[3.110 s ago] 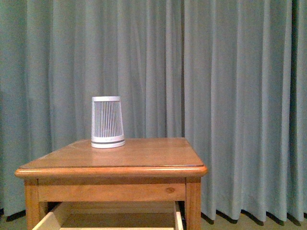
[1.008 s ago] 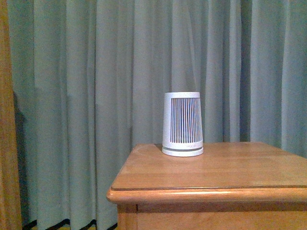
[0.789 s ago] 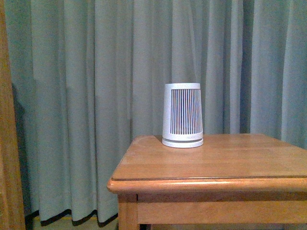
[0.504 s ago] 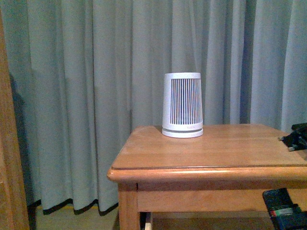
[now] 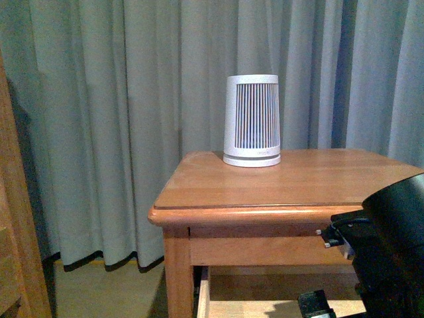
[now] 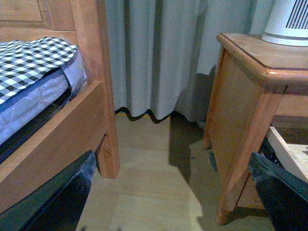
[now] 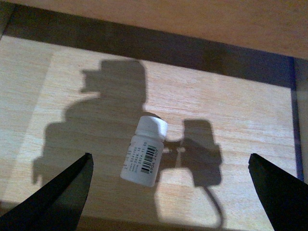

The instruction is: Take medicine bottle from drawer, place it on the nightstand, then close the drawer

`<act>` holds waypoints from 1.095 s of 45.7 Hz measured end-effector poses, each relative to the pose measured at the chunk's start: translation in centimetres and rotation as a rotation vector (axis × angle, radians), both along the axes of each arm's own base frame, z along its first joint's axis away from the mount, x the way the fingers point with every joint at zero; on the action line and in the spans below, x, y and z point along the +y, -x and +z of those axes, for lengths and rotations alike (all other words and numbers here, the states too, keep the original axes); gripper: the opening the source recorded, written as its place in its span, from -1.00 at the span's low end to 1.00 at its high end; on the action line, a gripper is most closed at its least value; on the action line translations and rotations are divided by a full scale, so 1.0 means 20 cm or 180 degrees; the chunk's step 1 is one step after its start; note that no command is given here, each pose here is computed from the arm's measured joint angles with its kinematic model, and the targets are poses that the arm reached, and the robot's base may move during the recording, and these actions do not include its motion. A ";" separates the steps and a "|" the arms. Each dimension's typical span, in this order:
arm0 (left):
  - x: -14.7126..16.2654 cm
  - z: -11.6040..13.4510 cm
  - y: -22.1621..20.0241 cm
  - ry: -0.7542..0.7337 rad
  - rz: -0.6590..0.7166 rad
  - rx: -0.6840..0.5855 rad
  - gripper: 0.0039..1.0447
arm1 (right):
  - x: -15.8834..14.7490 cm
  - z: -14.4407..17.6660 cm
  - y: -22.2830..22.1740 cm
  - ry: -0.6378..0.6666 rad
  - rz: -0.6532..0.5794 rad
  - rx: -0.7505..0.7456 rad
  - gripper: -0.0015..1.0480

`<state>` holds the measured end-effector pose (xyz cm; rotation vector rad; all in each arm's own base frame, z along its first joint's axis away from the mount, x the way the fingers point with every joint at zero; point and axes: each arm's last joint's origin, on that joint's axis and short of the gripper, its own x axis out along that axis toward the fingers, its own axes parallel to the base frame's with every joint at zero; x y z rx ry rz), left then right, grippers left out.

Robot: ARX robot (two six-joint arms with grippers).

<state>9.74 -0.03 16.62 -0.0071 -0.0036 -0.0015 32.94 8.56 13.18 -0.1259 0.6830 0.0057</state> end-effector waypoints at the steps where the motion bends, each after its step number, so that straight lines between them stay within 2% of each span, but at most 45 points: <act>1: 0.00 0.00 0.00 0.0000 0.0000 0.0000 0.88 | 0.00 -0.01 0.00 0.0007 -0.0007 -0.0004 0.87; 20: 0.00 0.00 0.00 0.0000 0.0000 0.0000 0.88 | 0.00 -0.21 -0.08 -0.0097 -0.0176 0.0111 0.87; 50: 0.00 0.00 0.00 0.0000 0.0000 0.0000 0.88 | 0.04 -0.29 -0.09 -0.0446 -0.0546 0.0232 0.87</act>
